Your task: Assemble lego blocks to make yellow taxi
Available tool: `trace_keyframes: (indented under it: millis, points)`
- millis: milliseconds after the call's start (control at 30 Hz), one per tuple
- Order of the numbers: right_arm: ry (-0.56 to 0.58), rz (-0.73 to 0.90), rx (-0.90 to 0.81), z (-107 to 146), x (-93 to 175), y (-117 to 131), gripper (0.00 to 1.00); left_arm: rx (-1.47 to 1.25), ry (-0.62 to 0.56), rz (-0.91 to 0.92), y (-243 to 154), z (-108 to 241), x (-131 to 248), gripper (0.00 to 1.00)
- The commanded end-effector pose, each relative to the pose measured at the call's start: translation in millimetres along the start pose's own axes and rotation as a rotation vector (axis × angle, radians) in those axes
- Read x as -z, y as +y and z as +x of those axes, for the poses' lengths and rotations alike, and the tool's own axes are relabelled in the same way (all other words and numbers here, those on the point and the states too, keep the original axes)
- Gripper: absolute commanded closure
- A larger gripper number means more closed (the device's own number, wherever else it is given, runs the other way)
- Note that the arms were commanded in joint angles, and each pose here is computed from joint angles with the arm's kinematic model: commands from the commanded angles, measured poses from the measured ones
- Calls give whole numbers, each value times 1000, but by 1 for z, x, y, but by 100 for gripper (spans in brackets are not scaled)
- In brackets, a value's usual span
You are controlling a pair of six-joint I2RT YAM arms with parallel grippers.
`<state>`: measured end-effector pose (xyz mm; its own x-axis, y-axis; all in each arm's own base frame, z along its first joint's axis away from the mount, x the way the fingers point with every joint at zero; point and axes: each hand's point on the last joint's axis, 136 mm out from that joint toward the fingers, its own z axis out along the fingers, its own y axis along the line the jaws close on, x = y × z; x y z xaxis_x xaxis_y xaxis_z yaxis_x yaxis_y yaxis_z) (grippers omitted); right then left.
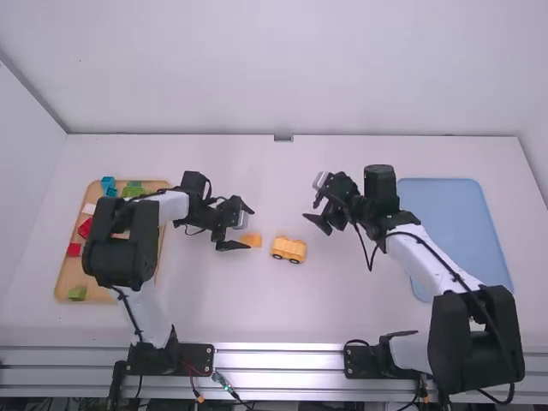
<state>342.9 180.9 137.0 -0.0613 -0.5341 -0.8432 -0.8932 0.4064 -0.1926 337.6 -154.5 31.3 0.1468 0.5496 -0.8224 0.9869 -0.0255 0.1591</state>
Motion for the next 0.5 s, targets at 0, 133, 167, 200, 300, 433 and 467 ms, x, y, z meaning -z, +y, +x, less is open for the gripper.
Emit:
trace_keyframes:
  millis: [0, 133, 167, 200, 300, 433, 467]
  points:
    - [-113, -156, 13, 5, -4, 40, 1, 75, -93, 32, -9, -3, -9, 1]
    - [-166, -153, -1, 10, -7, 53, 1, 80, -94, 57, -16, 6, -16, 1]
    - [-181, -144, -22, 11, -8, 56, 1, 78, -86, 59, -17, 11, -18, 1]
    - [-194, -140, -31, 11, -8, 58, 1, 83, -76, 55, -17, 16, -18, 1]
    - [-209, -135, -31, 14, -8, 63, 1, 111, -73, 62, -19, 23, -21, 1]
    - [-206, -135, -42, 19, -7, 67, 1, 122, -80, 80, -25, 32, -28, 1]
    - [-203, -138, -46, 20, -8, 68, 1, 126, -81, 82, -26, 33, -29, 1]
